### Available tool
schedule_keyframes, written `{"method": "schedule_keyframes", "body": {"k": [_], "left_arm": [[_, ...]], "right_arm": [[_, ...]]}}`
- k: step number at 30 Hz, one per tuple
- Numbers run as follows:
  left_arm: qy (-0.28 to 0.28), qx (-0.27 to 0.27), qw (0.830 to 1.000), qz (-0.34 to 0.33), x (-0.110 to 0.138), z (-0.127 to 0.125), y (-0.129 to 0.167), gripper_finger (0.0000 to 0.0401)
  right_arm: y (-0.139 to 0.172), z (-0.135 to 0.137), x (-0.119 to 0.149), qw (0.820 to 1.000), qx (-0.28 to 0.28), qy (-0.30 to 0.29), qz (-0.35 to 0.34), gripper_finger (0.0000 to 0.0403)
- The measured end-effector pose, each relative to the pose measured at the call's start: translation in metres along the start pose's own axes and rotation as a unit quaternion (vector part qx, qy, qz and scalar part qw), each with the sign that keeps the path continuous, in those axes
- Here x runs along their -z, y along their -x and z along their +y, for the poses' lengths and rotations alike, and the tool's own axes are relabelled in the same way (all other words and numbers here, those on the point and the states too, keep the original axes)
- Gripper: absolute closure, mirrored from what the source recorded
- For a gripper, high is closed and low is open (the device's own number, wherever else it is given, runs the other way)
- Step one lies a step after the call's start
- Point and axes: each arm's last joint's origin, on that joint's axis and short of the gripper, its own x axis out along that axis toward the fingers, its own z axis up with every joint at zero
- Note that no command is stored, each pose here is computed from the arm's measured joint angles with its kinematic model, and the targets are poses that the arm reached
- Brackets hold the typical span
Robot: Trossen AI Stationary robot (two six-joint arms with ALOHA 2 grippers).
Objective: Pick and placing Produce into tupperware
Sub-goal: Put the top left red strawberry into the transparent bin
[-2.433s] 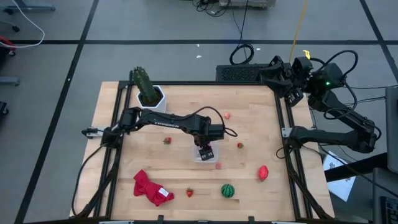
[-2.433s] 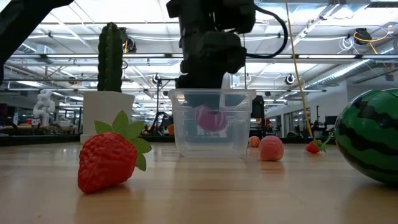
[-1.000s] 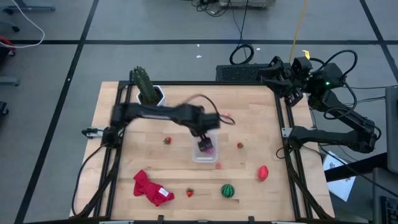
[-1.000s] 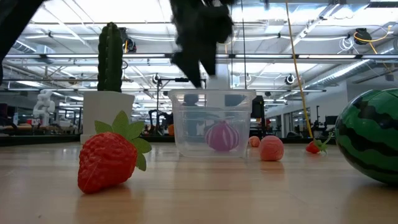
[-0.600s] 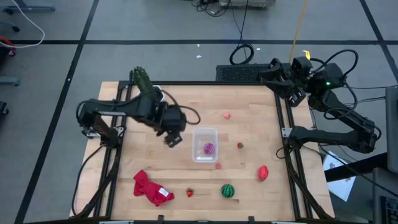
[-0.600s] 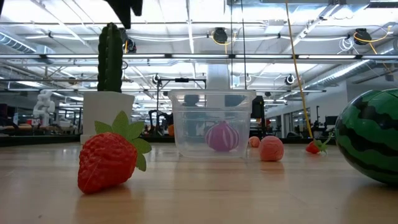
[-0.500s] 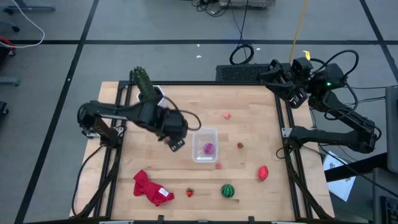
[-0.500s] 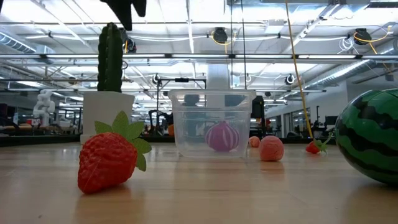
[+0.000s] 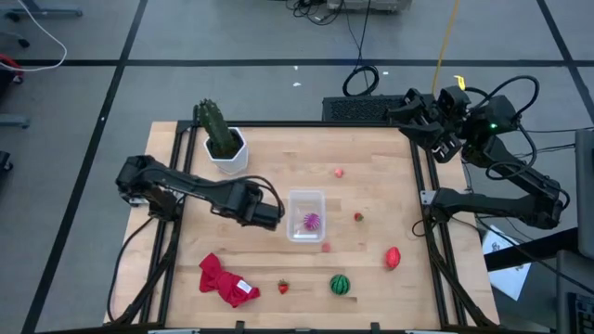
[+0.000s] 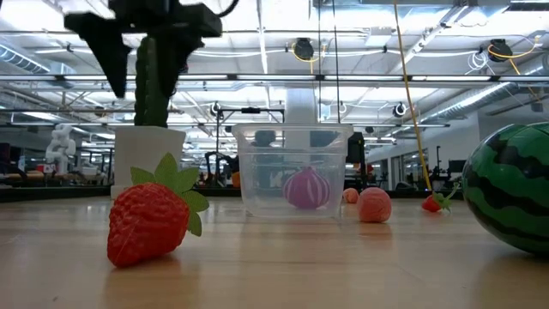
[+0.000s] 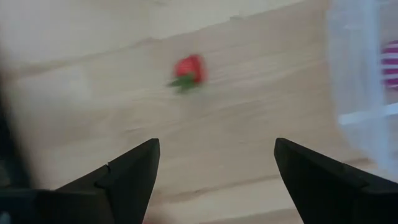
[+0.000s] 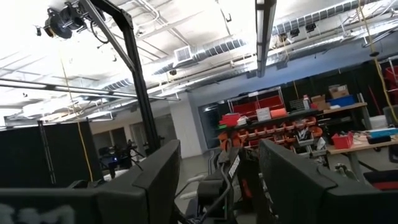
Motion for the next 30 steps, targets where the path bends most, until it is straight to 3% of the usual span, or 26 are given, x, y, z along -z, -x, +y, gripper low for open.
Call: {"method": "schedule_keyframes", "body": {"k": [11,17,24,30], "left_arm": [[0.039,-0.010,0.998,0.053,-0.013,0.009,-0.064,0.0076],[0.052,-0.022,0.997,0.047,-0.023,0.015,-0.078,0.0075],[0.037,0.013,0.999,0.035,-0.035,0.014,-0.091,0.0084],[0.035,0.010,0.998,0.046,-0.039,0.020,-0.105,0.0076]], "right_arm": [[0.001,0.002,0.000,1.000,-0.011,0.002,0.006,0.0193],[0.001,0.003,0.000,1.000,-0.016,0.004,0.008,0.0193],[0.001,0.003,0.000,1.000,-0.021,0.005,0.011,0.0193],[0.001,0.003,0.000,1.000,-0.021,0.005,0.012,0.0193]]}}
